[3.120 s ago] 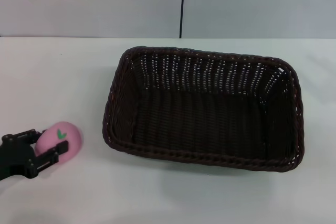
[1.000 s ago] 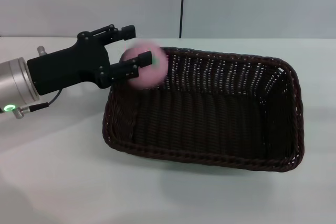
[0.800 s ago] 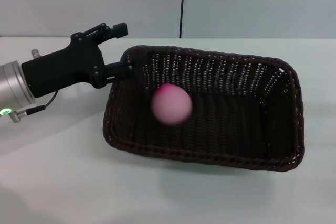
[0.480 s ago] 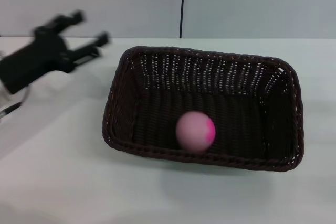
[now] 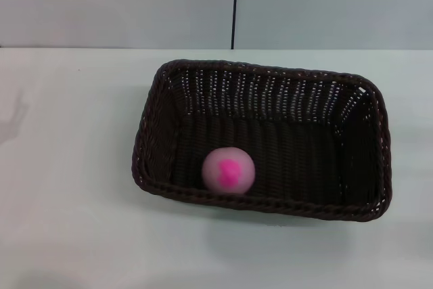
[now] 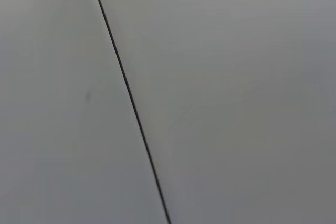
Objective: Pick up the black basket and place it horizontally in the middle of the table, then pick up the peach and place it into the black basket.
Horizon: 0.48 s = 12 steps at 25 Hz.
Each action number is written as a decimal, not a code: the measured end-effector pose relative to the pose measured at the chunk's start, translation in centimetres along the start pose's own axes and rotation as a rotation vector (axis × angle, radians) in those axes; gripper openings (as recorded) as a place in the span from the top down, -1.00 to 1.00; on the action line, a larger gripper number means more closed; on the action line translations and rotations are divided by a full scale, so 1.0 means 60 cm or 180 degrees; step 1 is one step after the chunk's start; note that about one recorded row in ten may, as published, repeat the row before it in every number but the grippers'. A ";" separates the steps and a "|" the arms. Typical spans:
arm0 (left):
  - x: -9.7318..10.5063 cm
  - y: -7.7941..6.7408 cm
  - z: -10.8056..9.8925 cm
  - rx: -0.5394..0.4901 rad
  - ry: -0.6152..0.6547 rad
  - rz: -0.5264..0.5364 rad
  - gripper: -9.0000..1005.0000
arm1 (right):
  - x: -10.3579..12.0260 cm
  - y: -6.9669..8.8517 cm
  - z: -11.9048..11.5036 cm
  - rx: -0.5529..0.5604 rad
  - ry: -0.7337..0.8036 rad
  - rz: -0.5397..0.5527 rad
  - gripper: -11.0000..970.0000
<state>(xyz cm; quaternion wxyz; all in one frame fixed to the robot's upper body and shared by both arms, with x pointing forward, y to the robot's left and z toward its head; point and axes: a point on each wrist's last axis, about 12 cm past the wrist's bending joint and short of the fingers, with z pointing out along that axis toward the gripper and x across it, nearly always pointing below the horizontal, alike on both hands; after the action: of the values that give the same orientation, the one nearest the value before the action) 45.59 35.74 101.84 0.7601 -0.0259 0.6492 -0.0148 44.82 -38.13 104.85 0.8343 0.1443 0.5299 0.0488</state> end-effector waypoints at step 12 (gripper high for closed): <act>-0.001 -0.001 -0.022 -0.0140 -0.0103 -0.0011 -0.71 | 0.014 0.018 0.008 0.0009 0.0041 -0.0005 -0.46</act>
<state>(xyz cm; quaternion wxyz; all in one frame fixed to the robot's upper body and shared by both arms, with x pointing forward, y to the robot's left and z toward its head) 44.26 35.68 101.70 0.7696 -0.0439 0.6370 -0.0014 45.72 -37.00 104.60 0.8307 0.1447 0.5354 0.0483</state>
